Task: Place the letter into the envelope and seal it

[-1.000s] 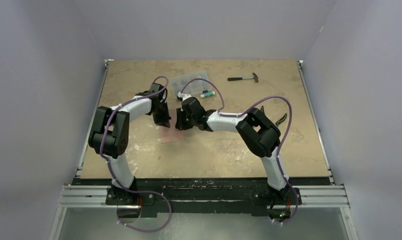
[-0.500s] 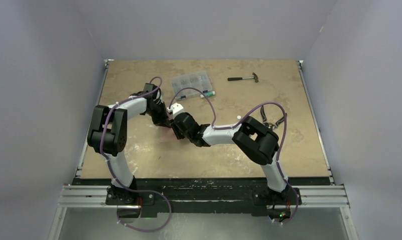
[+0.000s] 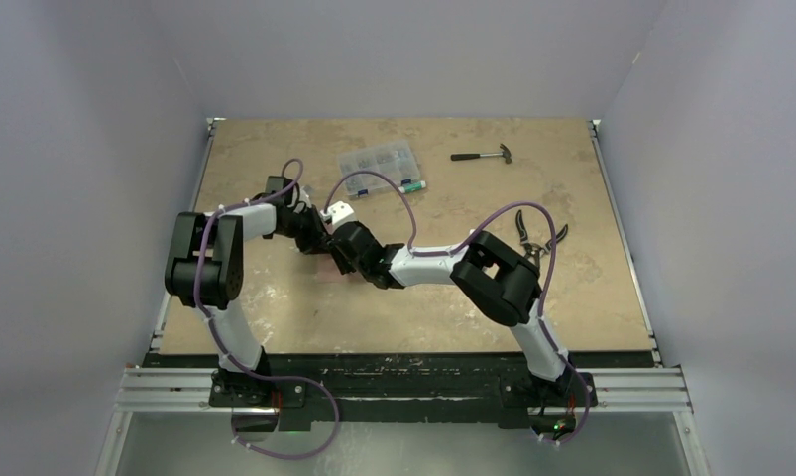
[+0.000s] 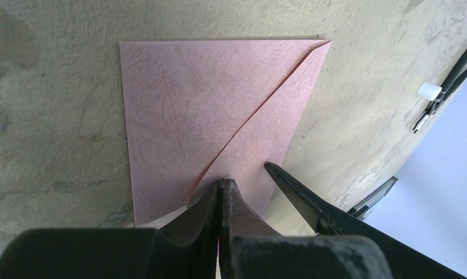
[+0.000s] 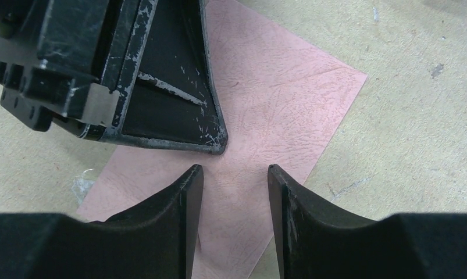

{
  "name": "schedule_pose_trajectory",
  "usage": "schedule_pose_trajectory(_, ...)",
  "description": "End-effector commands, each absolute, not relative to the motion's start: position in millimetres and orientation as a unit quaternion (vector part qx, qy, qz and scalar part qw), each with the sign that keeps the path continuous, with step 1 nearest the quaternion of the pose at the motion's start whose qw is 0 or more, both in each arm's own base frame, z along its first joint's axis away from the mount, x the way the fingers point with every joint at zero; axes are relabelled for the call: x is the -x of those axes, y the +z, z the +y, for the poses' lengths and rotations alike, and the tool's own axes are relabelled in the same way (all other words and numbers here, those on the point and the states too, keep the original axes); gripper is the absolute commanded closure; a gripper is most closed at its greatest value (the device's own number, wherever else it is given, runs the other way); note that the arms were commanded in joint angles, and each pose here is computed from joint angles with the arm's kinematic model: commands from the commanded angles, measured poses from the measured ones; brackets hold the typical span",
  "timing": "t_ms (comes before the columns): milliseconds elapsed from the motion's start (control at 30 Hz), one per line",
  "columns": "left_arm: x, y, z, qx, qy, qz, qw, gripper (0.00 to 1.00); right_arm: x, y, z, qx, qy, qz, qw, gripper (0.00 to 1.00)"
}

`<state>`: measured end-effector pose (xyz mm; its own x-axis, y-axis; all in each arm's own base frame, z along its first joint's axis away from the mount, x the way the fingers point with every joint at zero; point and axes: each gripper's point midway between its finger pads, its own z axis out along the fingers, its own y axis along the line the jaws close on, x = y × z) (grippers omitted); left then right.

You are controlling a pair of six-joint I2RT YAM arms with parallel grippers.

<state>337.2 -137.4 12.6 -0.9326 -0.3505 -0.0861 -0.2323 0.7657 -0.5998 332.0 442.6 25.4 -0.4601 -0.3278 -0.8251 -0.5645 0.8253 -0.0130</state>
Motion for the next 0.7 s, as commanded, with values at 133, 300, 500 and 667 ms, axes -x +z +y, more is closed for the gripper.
schedule_pose_trajectory(133, -333.1, -3.4, -113.7, 0.177, -0.239, 0.952, 0.075, 1.0, -279.8, -71.0, 380.1, 0.323, 0.054, 0.894, 0.307, 0.51)
schedule_pose_trajectory(300, -339.9, -6.7, -87.8, 0.167, -0.172, 0.967, 0.09, 0.98, -271.9, -77.1, 374.2, 0.322, 0.053, 0.9, 0.289, 0.52)
schedule_pose_trajectory(500, -348.8, -1.4, -68.1, 0.168, -0.123, 0.971, 0.116, 0.97, -268.7, -83.3, 369.6, 0.316, 0.045, 0.906, 0.277, 0.51)
schedule_pose_trajectory(667, -344.6, -6.5, -66.7, 0.169, -0.118, 0.973, 0.109, 0.97, -275.4, -81.6, 376.5, 0.304, 0.041, 0.909, 0.282, 0.51)
